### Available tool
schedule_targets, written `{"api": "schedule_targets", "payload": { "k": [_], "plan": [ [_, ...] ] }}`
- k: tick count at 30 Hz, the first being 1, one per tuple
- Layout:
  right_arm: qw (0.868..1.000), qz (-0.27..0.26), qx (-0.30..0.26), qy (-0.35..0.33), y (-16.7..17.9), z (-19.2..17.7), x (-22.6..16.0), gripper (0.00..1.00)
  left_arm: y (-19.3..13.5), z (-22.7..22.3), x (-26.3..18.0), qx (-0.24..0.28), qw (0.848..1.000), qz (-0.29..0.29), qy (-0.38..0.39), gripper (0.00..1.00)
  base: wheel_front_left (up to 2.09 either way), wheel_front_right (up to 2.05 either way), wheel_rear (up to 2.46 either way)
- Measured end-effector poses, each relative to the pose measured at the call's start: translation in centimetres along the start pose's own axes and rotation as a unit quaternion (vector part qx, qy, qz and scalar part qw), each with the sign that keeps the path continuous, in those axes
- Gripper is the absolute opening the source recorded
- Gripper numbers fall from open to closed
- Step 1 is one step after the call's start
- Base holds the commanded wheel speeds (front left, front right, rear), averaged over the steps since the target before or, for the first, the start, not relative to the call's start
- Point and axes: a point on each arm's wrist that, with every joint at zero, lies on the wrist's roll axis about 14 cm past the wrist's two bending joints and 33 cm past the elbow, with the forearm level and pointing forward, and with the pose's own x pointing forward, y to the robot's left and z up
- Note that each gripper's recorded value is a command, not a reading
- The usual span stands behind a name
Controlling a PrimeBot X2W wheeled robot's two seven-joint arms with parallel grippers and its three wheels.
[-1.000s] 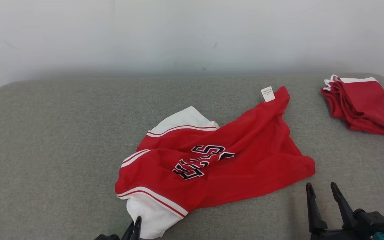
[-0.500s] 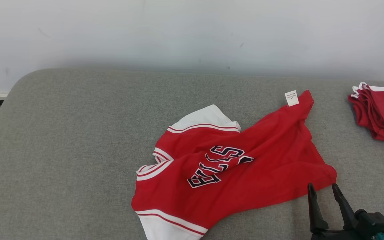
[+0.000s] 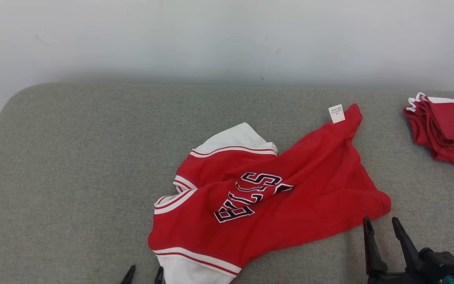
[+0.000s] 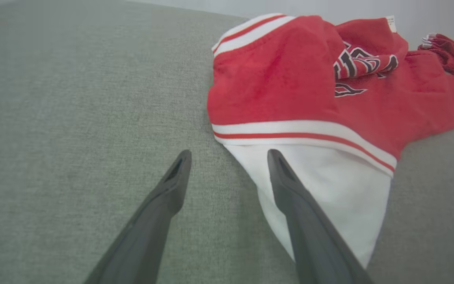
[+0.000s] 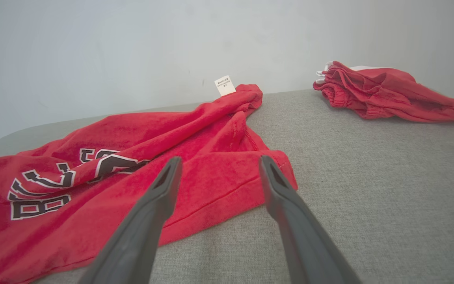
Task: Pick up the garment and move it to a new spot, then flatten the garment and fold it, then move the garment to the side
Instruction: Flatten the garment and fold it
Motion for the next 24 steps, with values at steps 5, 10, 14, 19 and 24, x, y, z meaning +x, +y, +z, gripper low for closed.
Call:
{"api": "schedule_targets", "payload": {
  "k": [5, 10, 14, 19, 24],
  "plan": [
    [1.000, -0.009, 0.000, 0.004, -0.6, -0.3, -0.4, 1.00, 0.9, 1.8, 1.8, 0.018, 1.000, -0.001, -0.018, 1.00, 0.00, 0.00, 0.00],
    [1.000, -0.022, -0.001, 0.003, -1.4, -0.2, -0.7, 1.00, 0.4, 1.9, 3.2, 0.033, 0.999, -0.019, -0.012, 1.00, 0.00, 0.00, 0.00],
    [0.999, -0.032, -0.001, 0.006, -2.1, -0.3, -1.0, 1.00, 0.4, 1.3, 4.2, 0.039, 0.999, -0.027, 0.003, 1.00, 0.00, 0.00, 0.00],
    [0.999, -0.040, -0.002, 0.009, -2.7, -0.5, -1.0, 1.00, -0.2, 1.5, 5.9, 0.044, 0.998, -0.043, 0.009, 0.00, 0.00, 0.00, 0.00],
    [0.999, -0.047, -0.004, 0.012, -3.3, -0.7, -0.8, 1.00, -0.7, 4.3, 8.0, 0.048, 0.997, -0.052, -0.027, 0.00, 0.00, 0.00, 0.00]
  ]
}}
